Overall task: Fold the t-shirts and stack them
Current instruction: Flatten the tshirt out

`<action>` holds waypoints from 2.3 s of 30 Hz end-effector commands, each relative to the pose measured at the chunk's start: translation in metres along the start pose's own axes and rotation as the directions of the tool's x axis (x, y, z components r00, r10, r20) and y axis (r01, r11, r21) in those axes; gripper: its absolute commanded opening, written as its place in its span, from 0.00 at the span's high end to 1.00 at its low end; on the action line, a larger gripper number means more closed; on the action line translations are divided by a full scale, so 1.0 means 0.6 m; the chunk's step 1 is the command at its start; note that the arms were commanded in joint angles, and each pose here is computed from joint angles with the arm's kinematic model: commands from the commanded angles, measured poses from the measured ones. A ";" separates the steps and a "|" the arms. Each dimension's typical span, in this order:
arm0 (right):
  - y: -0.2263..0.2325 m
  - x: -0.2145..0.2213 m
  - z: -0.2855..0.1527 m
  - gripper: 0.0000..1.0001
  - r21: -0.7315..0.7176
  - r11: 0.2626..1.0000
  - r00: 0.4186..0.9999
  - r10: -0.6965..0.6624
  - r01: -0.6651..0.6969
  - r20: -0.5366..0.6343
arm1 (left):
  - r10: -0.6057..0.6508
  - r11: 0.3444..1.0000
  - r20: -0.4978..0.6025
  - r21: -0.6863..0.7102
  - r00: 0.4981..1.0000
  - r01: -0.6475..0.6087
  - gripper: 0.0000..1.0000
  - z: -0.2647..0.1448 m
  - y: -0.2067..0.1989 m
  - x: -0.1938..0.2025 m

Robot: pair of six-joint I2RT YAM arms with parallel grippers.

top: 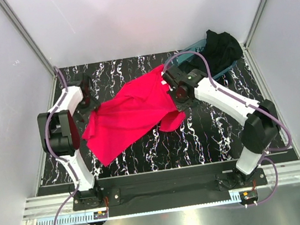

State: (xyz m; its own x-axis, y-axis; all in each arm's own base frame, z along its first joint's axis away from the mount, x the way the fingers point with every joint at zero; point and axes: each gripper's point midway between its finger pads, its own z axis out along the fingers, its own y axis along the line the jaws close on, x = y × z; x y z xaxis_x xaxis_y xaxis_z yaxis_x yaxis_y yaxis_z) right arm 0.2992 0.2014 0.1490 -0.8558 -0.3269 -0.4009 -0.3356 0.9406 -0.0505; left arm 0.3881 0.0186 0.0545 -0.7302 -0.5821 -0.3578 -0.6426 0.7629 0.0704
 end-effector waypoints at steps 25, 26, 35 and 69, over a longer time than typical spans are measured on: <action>0.046 0.096 0.032 0.49 -0.198 0.970 0.986 0.121 -0.142 -0.112 | -0.040 0.991 -0.036 0.125 0.999 0.045 0.35 -0.083 0.146 0.339; 0.043 0.102 0.032 0.49 -0.192 0.970 0.985 0.125 -0.146 -0.117 | -0.068 0.988 -0.060 0.138 0.996 0.076 0.35 -0.080 0.140 0.348; 0.016 0.134 0.027 0.42 -0.164 0.965 0.975 0.184 -0.203 -0.123 | -0.123 0.990 -0.104 0.060 0.987 0.129 0.38 -0.049 0.162 0.378; -0.057 0.009 -0.053 0.94 -0.044 0.996 0.993 0.081 -0.078 0.080 | -0.104 0.955 0.313 0.297 0.944 0.007 1.00 -0.265 0.121 0.168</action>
State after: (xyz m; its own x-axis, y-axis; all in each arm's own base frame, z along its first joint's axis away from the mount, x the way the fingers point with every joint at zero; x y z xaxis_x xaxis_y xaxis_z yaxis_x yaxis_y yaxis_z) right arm 0.2874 0.1739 0.1107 -0.9170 -0.1873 -0.3520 -0.2281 0.9705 0.0777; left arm 0.2261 -0.0433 0.1403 -0.5994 -0.5780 -0.5538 -0.5606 0.7969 -0.2250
